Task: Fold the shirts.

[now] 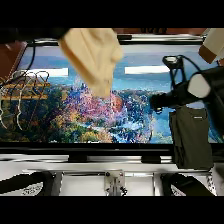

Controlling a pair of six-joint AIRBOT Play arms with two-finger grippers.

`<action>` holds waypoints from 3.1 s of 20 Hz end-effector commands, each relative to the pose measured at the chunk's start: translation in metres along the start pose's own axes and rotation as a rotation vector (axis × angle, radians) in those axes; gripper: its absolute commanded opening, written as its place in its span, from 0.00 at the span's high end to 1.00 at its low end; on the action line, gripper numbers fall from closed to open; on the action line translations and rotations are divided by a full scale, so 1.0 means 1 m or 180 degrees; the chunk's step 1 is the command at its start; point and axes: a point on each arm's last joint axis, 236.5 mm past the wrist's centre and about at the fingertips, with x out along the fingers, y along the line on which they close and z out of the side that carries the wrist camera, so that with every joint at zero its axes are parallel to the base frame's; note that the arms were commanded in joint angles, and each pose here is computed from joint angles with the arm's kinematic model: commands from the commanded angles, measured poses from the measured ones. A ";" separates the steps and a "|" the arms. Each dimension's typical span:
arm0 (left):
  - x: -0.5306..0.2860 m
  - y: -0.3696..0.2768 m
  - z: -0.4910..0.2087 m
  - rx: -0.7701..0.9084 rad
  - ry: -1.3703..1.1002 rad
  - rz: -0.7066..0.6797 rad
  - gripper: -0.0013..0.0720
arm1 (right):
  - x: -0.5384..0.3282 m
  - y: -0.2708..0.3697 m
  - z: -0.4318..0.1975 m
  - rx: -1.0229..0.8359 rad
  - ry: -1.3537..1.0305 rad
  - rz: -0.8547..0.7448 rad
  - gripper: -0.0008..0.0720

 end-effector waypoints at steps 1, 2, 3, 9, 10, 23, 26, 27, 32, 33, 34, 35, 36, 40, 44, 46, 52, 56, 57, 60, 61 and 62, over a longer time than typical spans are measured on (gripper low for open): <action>-0.008 -0.041 -0.110 -0.0169 0.1241 -0.0172 0.93 | -0.048 -0.020 -0.022 -0.0073 -0.0202 -0.0203 0.30; 0.006 -0.053 -0.135 -0.0176 0.1423 -0.0238 0.93 | -0.053 -0.021 -0.029 -0.0059 -0.0177 -0.0207 0.30; 0.026 -0.068 -0.163 -0.0203 0.1571 -0.0329 0.93 | -0.055 -0.022 -0.036 -0.0005 -0.0113 -0.0211 0.30; 0.128 -0.126 -0.306 -0.0843 0.1857 -0.0332 0.92 | -0.012 -0.012 -0.036 0.0040 -0.0111 -0.0079 0.30; 0.134 -0.126 -0.315 -0.0934 0.1947 -0.0325 0.76 | -0.002 -0.011 -0.034 0.0084 -0.0145 -0.0066 0.30; -0.053 0.100 -0.420 -0.1887 0.3100 0.1197 0.01 | 0.092 0.040 -0.113 0.0081 0.1009 0.0575 0.10; -0.051 0.084 -0.471 -0.2191 0.3100 0.1113 0.01 | 0.109 0.069 -0.109 0.0251 0.0833 0.0981 0.10; -0.049 0.086 -0.483 -0.2247 0.3073 0.1161 0.01 | 0.111 0.081 -0.103 0.0322 0.0741 0.1145 0.10; -0.020 0.095 -0.486 -0.2456 0.2691 0.1164 0.20 | 0.119 0.087 -0.092 0.0365 0.0533 0.1245 0.10; -0.016 0.099 -0.484 -0.2457 0.2611 0.1181 0.29 | 0.120 0.086 -0.092 0.0365 0.0529 0.1235 0.10; -0.012 0.100 -0.482 -0.2478 0.2566 0.1181 0.32 | 0.124 0.089 -0.093 0.0378 0.0570 0.1251 0.10; -0.011 0.100 -0.483 -0.2506 0.2559 0.1176 0.40 | 0.130 0.093 -0.099 0.0312 0.0653 0.1234 0.10; -0.010 0.100 -0.484 -0.2513 0.2573 0.1181 0.48 | 0.136 0.102 -0.107 0.0219 0.0761 0.1236 0.10; -0.009 0.101 -0.485 -0.2512 0.2572 0.1188 0.82 | 0.165 0.138 -0.142 -0.0160 0.1118 0.1159 0.10; -0.006 0.103 -0.471 -0.2258 0.2517 0.1074 0.93 | 0.171 0.133 -0.148 -0.0229 0.1194 0.0990 0.88; -0.006 0.113 -0.433 -0.1921 0.2327 0.1081 0.93 | 0.154 0.119 -0.131 -0.0444 0.1016 0.0833 0.89; -0.095 0.118 -0.139 -0.0889 0.0219 0.1340 0.93 | -0.040 0.011 0.022 -0.1178 -0.0995 -0.0613 0.89; -0.242 0.034 0.028 -0.0300 -0.1573 0.1312 0.93 | -0.215 0.013 0.052 -0.0826 -0.2665 -0.0207 0.89; -0.268 0.011 0.043 -0.0205 -0.1820 0.1249 0.93 | -0.241 0.016 0.047 -0.0743 -0.2898 -0.0042 0.89; -0.308 -0.021 0.044 -0.0053 -0.2052 0.1229 0.93 | -0.260 0.014 0.022 -0.0546 -0.2939 0.0195 0.89; -0.311 -0.022 0.039 -0.0044 -0.2007 0.1257 0.93 | -0.250 0.013 0.011 -0.0517 -0.2748 0.0231 0.89; -0.311 -0.019 0.032 -0.0040 -0.1925 0.1320 0.93 | -0.236 0.013 -0.001 -0.0518 -0.2498 0.0244 0.89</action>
